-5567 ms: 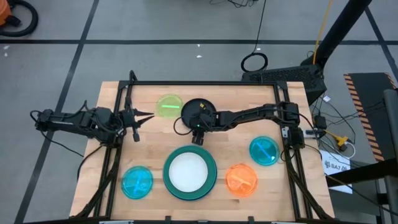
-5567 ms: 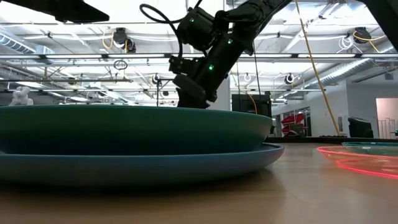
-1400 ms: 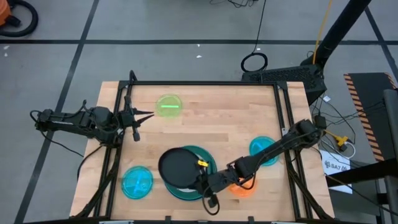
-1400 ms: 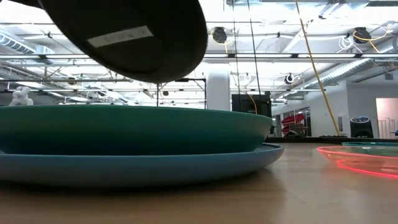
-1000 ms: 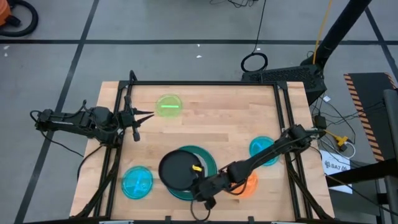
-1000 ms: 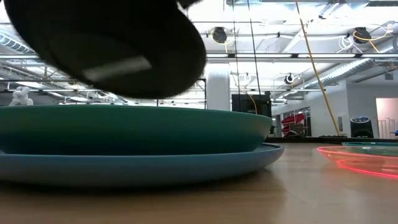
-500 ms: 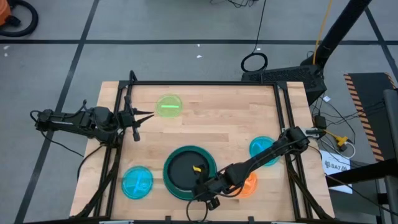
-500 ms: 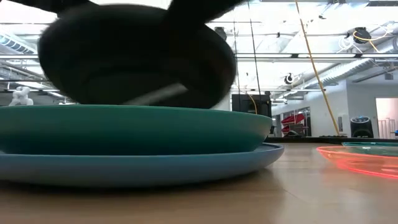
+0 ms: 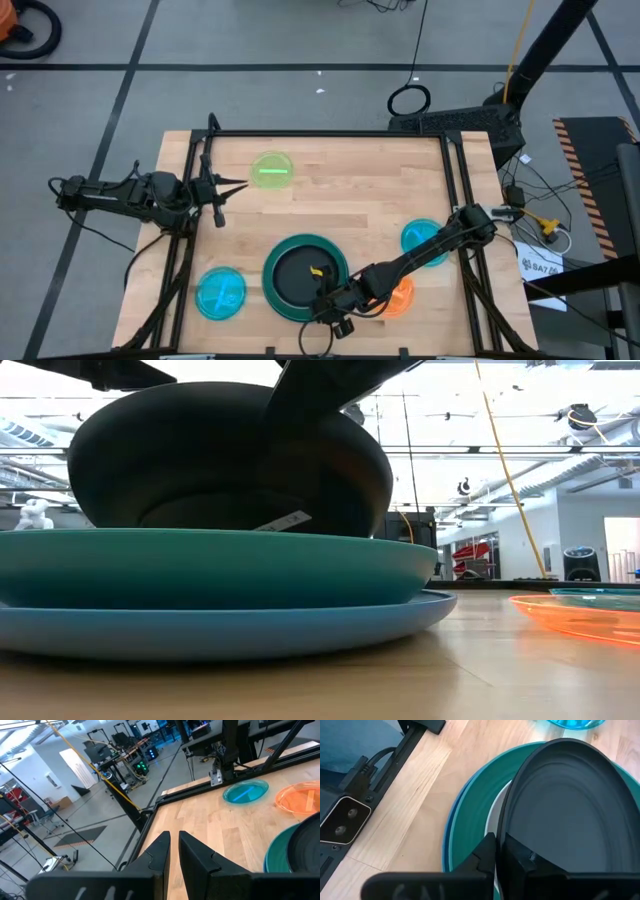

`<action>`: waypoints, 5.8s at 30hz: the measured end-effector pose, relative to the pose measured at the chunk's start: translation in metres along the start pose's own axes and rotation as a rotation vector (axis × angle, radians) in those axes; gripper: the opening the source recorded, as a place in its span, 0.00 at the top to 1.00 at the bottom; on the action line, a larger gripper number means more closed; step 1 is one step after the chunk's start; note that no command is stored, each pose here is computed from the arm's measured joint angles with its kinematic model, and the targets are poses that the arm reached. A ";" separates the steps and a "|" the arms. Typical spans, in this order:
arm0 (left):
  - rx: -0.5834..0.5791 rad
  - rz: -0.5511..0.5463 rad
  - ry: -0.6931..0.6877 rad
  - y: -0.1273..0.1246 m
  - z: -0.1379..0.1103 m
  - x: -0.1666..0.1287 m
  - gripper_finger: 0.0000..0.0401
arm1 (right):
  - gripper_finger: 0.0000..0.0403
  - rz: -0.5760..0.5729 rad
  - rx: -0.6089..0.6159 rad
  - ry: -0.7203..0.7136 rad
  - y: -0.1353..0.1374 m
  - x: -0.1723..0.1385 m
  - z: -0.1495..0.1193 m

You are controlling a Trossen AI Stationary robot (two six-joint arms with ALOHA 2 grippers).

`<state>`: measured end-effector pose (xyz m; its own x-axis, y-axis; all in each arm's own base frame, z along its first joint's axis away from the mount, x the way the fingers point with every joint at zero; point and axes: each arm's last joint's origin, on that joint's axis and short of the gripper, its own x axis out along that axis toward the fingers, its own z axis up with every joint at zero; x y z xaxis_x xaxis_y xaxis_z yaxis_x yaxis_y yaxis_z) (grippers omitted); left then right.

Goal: Stack plastic plates
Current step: Stack the black plate on top of the white plate, then stack the light green plate on top of the black plate

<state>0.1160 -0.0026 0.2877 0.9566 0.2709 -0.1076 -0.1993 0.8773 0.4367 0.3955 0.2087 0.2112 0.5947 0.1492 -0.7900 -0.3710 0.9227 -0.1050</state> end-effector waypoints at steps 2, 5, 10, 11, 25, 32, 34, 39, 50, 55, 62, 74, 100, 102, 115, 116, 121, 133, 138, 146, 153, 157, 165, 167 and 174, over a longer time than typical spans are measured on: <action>0.000 0.000 0.000 0.000 0.000 0.000 0.88 | 0.96 0.000 0.000 0.000 0.000 0.000 0.000; 0.000 0.000 0.000 0.000 0.000 0.000 0.88 | 0.96 0.000 0.002 0.000 0.000 0.000 0.000; 0.000 0.000 0.000 0.000 0.000 0.000 0.88 | 0.96 0.000 0.022 0.000 0.000 0.000 0.000; 0.001 0.000 0.000 0.000 0.000 0.000 0.88 | 0.96 0.000 0.022 -0.001 0.000 0.000 0.000; 0.001 0.000 -0.001 0.000 0.000 0.000 0.88 | 0.96 -0.005 0.135 -0.030 -0.002 0.000 0.003; 0.001 0.000 -0.001 0.000 0.000 0.000 0.88 | 0.96 -0.006 0.158 -0.030 -0.002 0.000 0.003; 0.001 0.000 -0.001 0.000 0.000 0.000 0.88 | 0.96 -0.008 0.179 -0.030 -0.003 0.000 0.003; 0.001 0.000 -0.001 0.000 0.000 0.000 0.88 | 0.95 -0.021 0.259 -0.031 -0.010 0.001 0.003; -0.001 0.000 0.001 0.000 0.000 0.000 0.88 | 0.71 -0.026 0.336 -0.031 -0.016 0.002 0.003; -0.001 -0.001 0.001 0.000 0.000 0.000 0.88 | 0.65 -0.025 0.335 -0.031 -0.016 0.002 0.003; -0.004 -0.001 0.001 0.000 0.000 0.000 0.88 | 0.66 -0.052 0.356 -0.035 -0.018 0.002 0.003; -0.031 -0.001 0.001 0.000 0.000 0.000 0.88 | 0.69 -0.084 0.522 0.024 -0.039 0.005 -0.004; -0.171 -0.002 0.016 -0.001 -0.002 0.000 0.88 | 0.69 -0.106 0.185 0.230 -0.123 -0.087 -0.024; -0.190 -0.002 0.016 -0.001 -0.002 0.000 0.88 | 0.69 -0.115 0.184 0.245 -0.132 -0.094 -0.030; -0.275 0.025 -0.046 0.002 0.005 0.000 0.88 | 0.69 -0.265 0.231 -0.022 -0.161 -0.125 -0.121; -0.285 0.030 -0.063 0.003 0.006 0.000 0.88 | 0.69 -0.285 0.239 -0.058 -0.164 -0.128 -0.127; -0.359 0.039 -0.099 0.005 0.009 0.000 0.88 | 0.69 -0.384 0.264 -0.200 -0.179 -0.141 -0.145; -0.537 0.251 0.133 -0.003 -0.010 0.043 0.88 | 0.69 -0.578 0.124 -0.377 -0.222 -0.166 -0.162; -0.601 0.274 0.230 0.005 -0.027 0.062 0.88 | 0.69 -0.518 0.094 -0.459 -0.234 -0.180 -0.168; -0.731 0.282 0.384 0.031 -0.061 0.082 0.88 | 0.69 -0.515 0.120 -0.463 -0.247 -0.187 -0.180; -0.829 0.393 0.583 0.059 -0.106 0.090 0.88 | 0.69 -0.529 0.159 -0.419 -0.254 -0.189 -0.190; -0.896 0.397 0.702 0.074 -0.127 0.096 0.88 | 0.69 -0.527 0.187 -0.408 -0.255 -0.190 -0.194; -0.821 0.360 1.014 0.113 -0.140 0.116 0.88 | 0.69 -0.519 0.221 -0.376 -0.257 -0.190 -0.199; -0.815 0.343 1.090 0.121 -0.144 0.120 0.88 | 0.69 -0.514 0.226 -0.369 -0.256 -0.189 -0.200; -0.830 0.320 1.235 0.141 -0.164 0.129 0.88 | 0.69 -0.497 0.243 -0.345 -0.255 -0.187 -0.202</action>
<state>0.1766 0.2208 0.1886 0.1638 0.2694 -0.9490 -0.8193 0.5729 0.0213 0.2343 -0.1266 0.2639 0.8637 -0.2475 -0.4390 0.1549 0.9593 -0.2361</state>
